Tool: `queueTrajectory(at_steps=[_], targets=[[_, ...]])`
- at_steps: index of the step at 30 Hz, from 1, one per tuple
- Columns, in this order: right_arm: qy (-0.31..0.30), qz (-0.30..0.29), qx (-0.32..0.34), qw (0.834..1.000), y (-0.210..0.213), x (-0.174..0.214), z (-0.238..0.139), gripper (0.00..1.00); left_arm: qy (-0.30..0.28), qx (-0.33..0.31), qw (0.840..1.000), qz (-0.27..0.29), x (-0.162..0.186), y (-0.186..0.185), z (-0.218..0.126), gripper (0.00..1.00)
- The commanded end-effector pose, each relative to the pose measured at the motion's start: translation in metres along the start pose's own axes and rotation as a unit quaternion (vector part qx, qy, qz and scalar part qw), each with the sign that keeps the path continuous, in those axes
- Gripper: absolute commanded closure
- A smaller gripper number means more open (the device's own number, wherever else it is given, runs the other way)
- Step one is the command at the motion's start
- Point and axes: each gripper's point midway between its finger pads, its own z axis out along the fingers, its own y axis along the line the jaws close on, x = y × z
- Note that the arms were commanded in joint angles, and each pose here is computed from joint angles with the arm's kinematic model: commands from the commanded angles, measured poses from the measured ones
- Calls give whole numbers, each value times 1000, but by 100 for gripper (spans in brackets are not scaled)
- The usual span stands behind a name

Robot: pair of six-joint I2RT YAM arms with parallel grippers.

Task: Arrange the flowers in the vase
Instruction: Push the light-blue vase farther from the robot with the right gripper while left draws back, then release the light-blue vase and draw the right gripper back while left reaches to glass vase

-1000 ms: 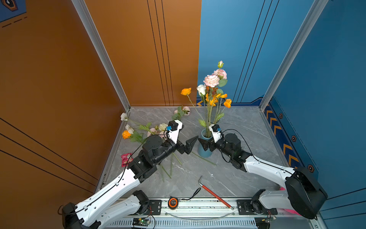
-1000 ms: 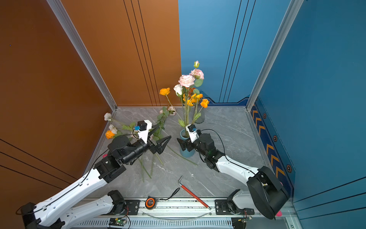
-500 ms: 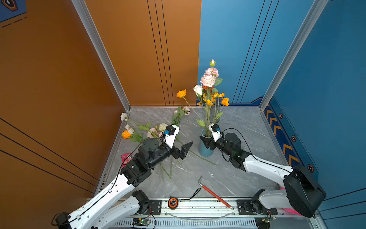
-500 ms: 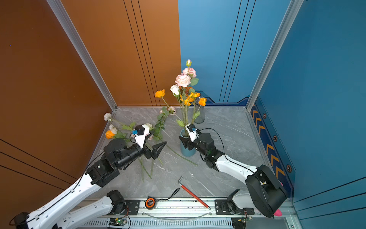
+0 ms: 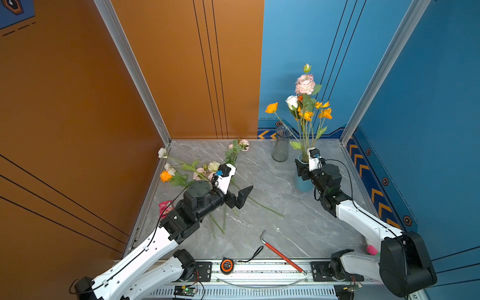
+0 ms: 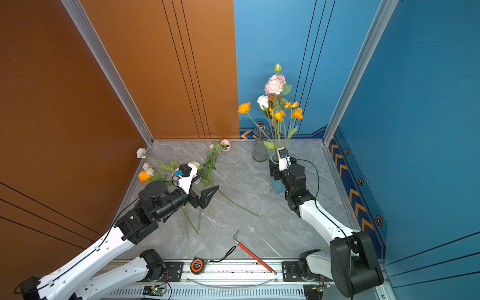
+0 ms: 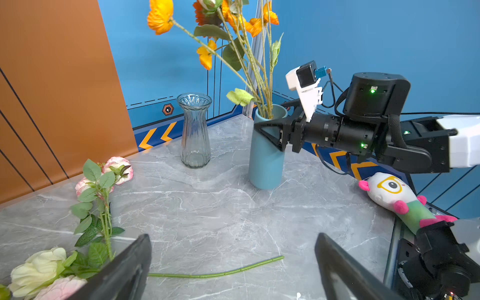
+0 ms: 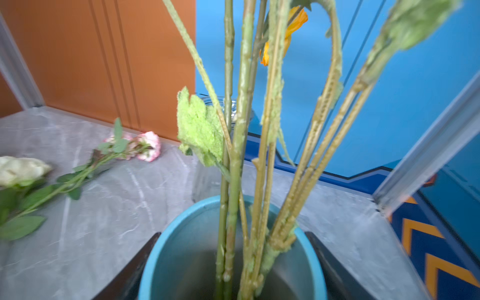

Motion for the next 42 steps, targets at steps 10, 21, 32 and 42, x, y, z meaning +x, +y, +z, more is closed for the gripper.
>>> queueTrajectory(at_steps=[10, 21, 32, 42], targets=[[-224, 15, 155, 962, -134, -94, 51, 64, 13, 5, 1000, -14, 8, 2, 15, 2], [-206, 49, 182, 960, -159, -52, 99, 64, 0, -5, 1000, -22, 0, 6, 34, 2], [-161, 66, 183, 968, -164, -14, 104, 21, 4, 8, 1000, -26, 4, 0, 43, 2], [-147, 70, 189, 968, -164, -5, 99, 0, 1, 14, 1000, -24, 8, -4, 38, 2]])
